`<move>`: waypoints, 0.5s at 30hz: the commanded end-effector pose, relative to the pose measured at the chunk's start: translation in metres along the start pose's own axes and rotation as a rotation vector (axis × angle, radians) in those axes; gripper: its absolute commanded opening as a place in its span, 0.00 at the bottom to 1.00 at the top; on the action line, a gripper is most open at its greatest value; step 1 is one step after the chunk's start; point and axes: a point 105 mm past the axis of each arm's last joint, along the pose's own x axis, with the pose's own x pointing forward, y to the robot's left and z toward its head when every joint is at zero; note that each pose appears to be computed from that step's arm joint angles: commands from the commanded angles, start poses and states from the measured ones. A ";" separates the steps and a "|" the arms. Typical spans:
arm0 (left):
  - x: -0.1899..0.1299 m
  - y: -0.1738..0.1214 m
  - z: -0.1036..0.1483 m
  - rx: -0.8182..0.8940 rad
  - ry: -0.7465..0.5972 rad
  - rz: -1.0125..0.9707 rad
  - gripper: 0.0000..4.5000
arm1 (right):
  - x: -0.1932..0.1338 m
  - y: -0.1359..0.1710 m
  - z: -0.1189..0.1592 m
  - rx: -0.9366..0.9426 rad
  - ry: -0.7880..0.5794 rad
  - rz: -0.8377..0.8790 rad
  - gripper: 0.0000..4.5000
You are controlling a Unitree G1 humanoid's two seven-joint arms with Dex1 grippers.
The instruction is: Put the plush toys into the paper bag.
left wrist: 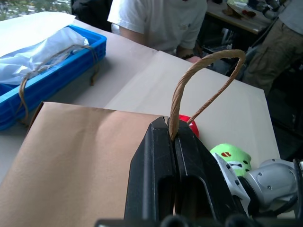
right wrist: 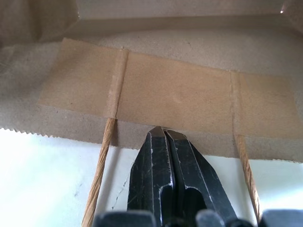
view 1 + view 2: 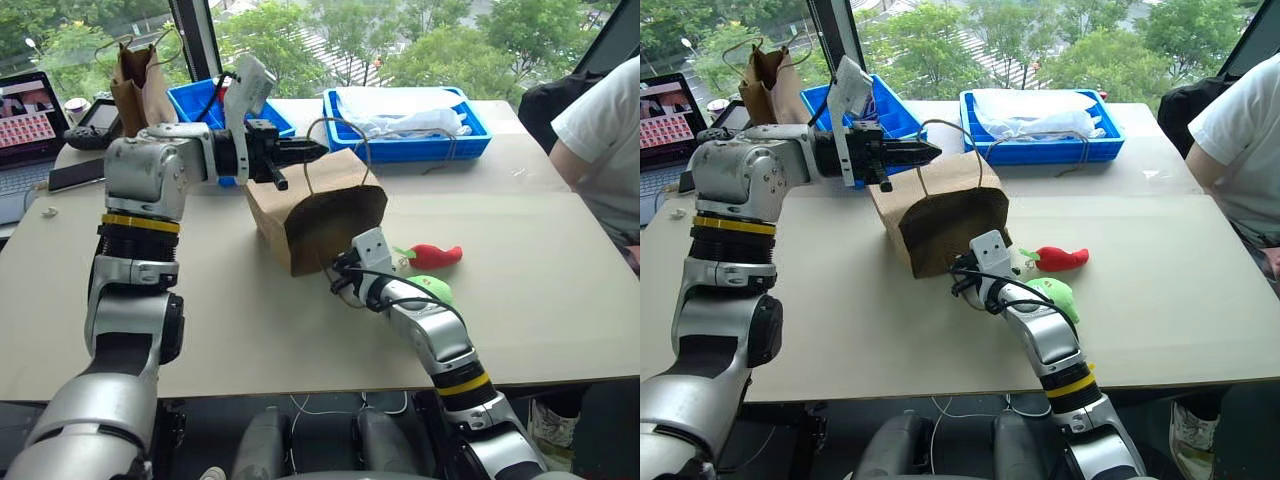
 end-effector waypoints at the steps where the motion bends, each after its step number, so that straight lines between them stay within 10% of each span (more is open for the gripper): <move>1: -0.008 0.021 0.025 -0.069 -0.106 0.134 0.00 | -0.001 0.005 -0.015 0.007 0.064 0.019 0.01; 15: 0.000 0.017 0.014 -0.219 -0.137 0.109 0.00 | -0.013 -0.005 0.015 -0.010 -0.026 0.009 0.01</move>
